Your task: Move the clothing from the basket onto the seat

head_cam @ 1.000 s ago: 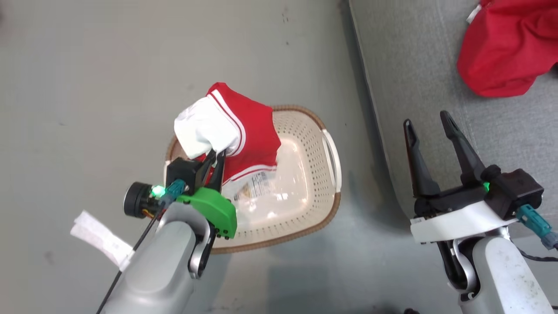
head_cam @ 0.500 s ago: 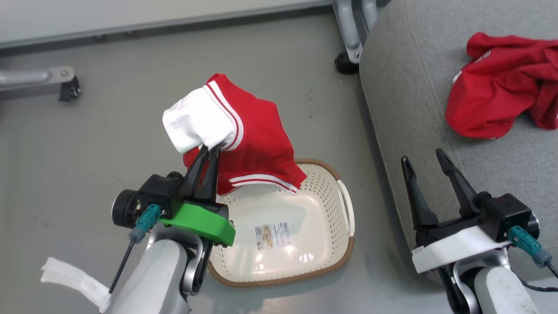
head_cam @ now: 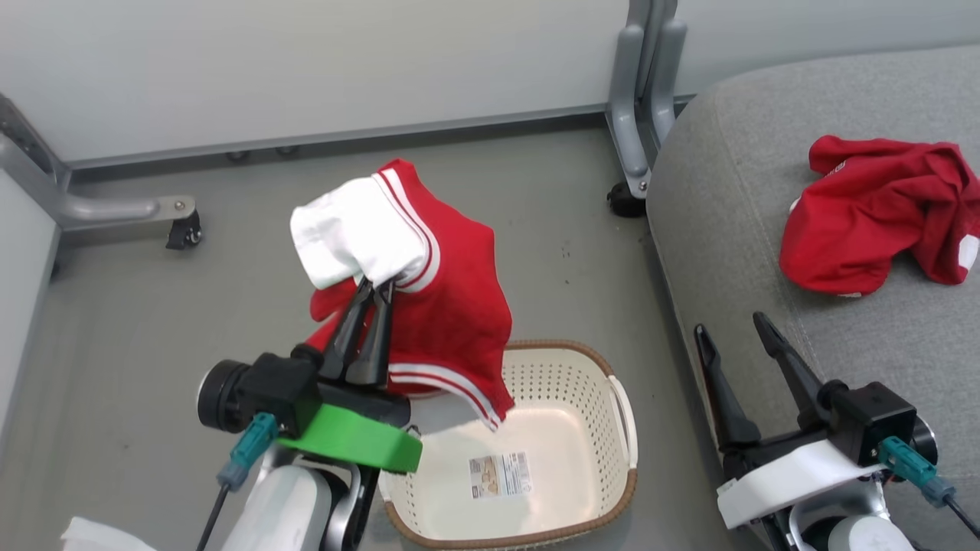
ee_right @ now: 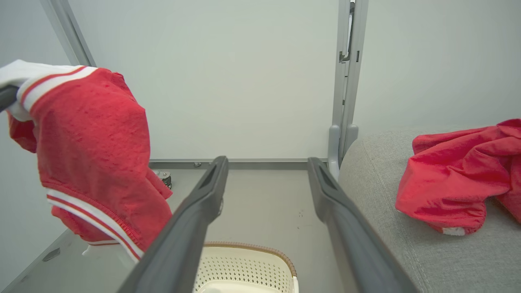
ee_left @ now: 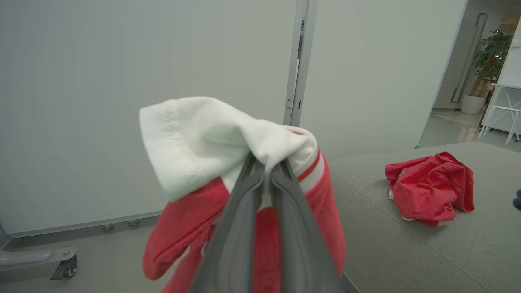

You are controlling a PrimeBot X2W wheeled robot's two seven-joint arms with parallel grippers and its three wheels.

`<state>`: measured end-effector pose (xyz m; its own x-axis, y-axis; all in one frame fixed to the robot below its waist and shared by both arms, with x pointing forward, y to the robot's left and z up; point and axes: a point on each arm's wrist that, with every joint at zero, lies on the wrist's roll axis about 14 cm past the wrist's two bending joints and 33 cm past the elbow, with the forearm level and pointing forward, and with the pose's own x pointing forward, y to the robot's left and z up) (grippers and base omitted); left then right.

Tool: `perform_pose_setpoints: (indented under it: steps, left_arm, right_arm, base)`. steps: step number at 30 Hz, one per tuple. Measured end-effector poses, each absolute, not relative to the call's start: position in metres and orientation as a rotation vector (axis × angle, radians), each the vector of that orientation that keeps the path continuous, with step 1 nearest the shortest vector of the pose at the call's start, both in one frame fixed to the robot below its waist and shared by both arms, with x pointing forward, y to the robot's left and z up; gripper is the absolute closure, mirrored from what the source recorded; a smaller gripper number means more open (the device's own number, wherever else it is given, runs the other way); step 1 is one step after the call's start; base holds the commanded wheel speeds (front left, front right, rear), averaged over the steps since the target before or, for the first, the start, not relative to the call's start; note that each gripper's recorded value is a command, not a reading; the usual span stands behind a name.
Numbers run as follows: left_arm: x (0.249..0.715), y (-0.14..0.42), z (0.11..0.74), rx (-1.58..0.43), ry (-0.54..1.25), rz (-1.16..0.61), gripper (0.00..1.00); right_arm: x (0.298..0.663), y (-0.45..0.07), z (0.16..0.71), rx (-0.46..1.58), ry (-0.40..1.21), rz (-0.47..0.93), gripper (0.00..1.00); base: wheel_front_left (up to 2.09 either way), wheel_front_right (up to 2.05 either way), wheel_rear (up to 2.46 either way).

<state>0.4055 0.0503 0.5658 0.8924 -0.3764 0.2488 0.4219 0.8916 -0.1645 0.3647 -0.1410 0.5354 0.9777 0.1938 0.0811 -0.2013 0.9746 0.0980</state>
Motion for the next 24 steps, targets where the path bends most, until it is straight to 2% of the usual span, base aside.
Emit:
perform_pose_setpoints:
  steps: [10, 24]
  left_arm:
    - [0.373, 0.042, 0.601, -0.237, -0.323, -0.458, 1.0]
    - [0.369, 0.038, 0.615, -0.259, -0.367, -0.474, 1.0]
  right_arm:
    - [0.345, -0.135, 0.543, 0.115, -0.08, 0.21, 0.0]
    - [0.346, -0.131, 0.543, 0.127, -0.077, 0.217, 0.0]
  base:
    - [0.0, 0.0, 0.0]
    - [0.0, 0.0, 0.0]
